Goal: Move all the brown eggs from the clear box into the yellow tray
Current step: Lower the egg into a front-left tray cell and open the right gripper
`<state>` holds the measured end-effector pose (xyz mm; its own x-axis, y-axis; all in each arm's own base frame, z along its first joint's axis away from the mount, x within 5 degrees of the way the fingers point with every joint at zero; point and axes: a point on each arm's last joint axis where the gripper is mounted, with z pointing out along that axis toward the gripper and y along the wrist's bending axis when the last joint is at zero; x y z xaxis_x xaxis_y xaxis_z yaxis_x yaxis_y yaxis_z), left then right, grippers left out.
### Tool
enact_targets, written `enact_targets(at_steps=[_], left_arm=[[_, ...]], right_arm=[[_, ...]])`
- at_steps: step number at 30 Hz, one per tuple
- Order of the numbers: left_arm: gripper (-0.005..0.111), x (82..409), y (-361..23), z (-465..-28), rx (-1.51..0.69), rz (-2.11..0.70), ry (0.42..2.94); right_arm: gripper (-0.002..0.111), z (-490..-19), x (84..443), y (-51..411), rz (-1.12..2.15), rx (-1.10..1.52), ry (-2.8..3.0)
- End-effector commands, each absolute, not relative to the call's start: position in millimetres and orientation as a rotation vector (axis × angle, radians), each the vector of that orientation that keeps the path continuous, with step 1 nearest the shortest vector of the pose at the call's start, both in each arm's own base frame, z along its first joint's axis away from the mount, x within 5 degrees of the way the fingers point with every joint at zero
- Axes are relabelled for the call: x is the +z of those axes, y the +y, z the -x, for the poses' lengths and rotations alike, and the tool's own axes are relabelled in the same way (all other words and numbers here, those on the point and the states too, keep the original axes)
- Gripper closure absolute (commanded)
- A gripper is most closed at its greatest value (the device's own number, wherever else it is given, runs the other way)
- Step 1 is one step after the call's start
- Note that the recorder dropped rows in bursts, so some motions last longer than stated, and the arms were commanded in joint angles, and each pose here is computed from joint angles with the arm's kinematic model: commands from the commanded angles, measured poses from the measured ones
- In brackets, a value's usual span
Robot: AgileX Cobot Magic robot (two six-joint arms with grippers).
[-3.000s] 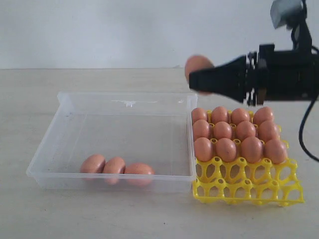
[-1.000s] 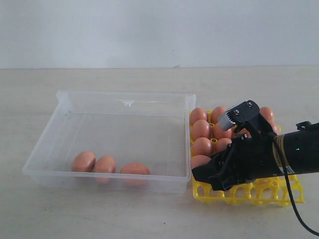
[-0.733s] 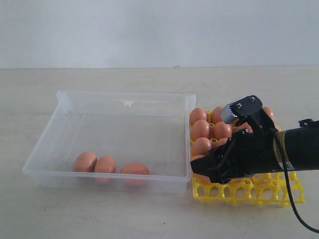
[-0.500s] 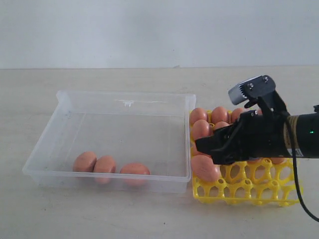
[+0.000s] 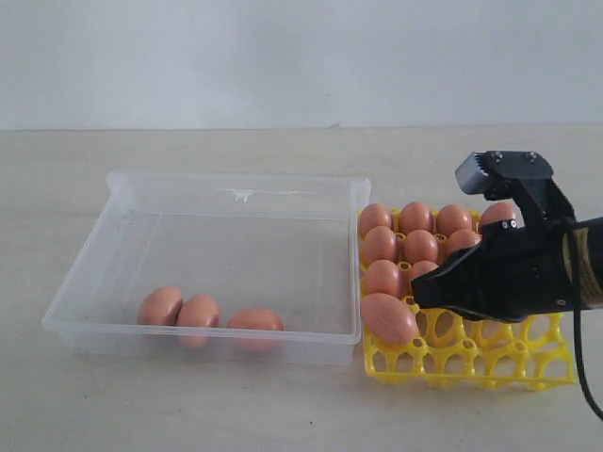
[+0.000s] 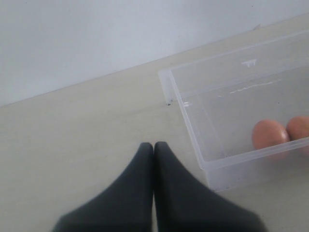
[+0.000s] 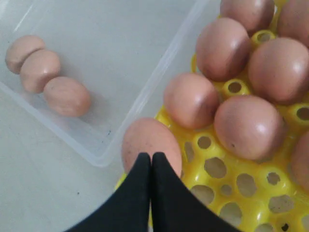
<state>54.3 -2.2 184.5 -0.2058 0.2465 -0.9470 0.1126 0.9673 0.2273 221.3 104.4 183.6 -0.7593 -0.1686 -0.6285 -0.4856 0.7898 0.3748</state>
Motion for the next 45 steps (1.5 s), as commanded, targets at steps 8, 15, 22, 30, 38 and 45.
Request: enact_targets(at_steps=[8,15,22,30,38,45], left_arm=[[0.111,185.5,-2.4,-54.3,0.118,-0.260,1.772],[0.111,185.5,-2.4,-54.3,0.118,-0.260,1.772],[0.111,185.5,-2.4,-54.3,0.118,-0.260,1.772],[0.111,185.5,-2.4,-54.3,0.118,-0.260,1.772],[0.111,185.5,-2.4,-54.3,0.118,-0.260,1.772],[0.111,185.5,-2.4,-54.3,0.118,-0.260,1.772]], right_arm=[[0.109,-226.5,152.6,106.3,0.488,0.703,2.519],[0.109,-227.7,152.1,104.8,0.478,0.677,2.520],[0.109,-227.6,152.1,104.9,0.479,0.679,2.520],[0.109,-231.7,151.1,100.2,0.449,0.594,2.518],[0.109,-227.7,152.8,105.7,0.513,0.681,2.504],[0.109,-234.6,156.9,106.1,0.440,0.678,2.435]])
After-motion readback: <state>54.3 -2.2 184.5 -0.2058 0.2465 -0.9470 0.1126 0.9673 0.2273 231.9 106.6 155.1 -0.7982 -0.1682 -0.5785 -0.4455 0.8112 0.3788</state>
